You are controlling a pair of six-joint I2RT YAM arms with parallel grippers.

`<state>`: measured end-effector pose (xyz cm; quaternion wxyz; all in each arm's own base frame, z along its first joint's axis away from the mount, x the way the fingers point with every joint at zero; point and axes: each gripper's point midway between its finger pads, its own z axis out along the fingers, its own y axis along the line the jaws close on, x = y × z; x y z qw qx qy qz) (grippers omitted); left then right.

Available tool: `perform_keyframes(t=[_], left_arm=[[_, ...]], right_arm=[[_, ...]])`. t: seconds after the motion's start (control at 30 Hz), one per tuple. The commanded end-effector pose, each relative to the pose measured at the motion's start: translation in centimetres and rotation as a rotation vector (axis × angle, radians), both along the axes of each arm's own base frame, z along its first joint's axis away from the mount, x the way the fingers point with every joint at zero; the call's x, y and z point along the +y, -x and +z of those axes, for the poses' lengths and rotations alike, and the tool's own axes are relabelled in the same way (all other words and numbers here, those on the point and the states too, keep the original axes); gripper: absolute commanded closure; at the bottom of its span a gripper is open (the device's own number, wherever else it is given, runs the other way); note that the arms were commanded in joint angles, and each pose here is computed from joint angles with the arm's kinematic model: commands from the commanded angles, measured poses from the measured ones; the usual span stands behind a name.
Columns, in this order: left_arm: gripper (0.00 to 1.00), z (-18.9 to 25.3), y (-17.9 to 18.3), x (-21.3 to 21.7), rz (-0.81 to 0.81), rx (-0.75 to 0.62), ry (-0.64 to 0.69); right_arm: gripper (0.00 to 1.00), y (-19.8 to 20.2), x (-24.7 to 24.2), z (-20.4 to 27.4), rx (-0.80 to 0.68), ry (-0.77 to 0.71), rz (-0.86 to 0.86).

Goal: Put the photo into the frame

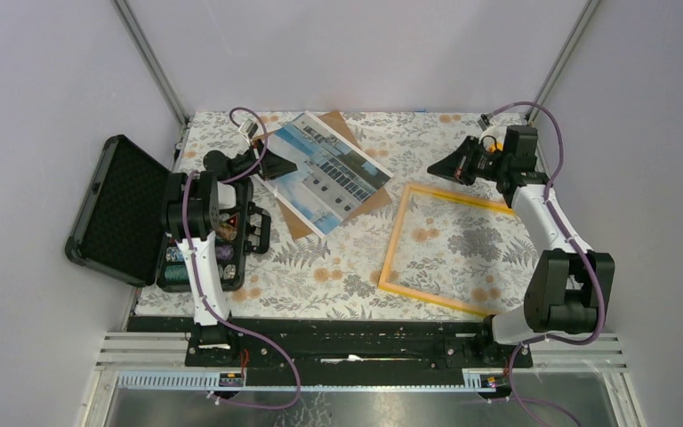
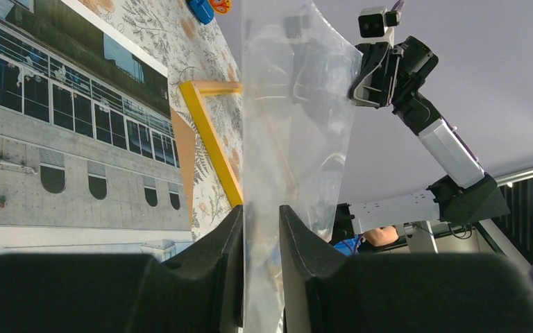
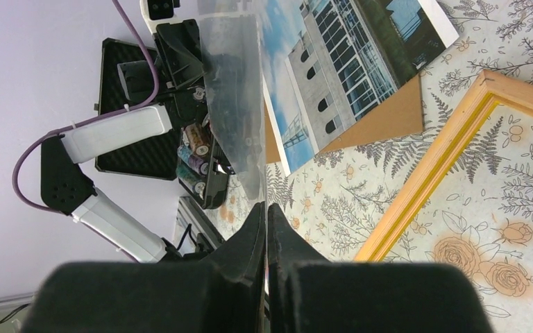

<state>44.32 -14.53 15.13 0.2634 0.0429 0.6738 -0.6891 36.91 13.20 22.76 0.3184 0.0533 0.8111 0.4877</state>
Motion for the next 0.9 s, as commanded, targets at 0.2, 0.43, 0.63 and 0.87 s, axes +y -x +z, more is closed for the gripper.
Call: perform_keyframes(t=[0.2, 0.43, 0.63, 0.87], left_arm=[[0.93, 1.0, -0.4, 0.0, 0.016, -0.13, -0.03], [1.0, -1.4, -0.6, -1.7, 0.049, 0.005, -0.025], [1.0, -5.8, 0.4, -4.0, 0.069, 0.232, -0.135], [1.0, -8.8, 2.3, -4.8, 0.117, 0.34, -0.376]], right_arm=[[0.81, -1.0, -1.7, -2.6, 0.079, 0.014, -0.05], [0.52, -1.5, -4.7, -8.6, 0.273, 0.098, -0.173], [0.31, -1.1, -7.6, -13.6, 0.399, 0.278, -0.285], [0.26, -0.8, -10.1, -16.9, 0.49, 0.418, -0.363]])
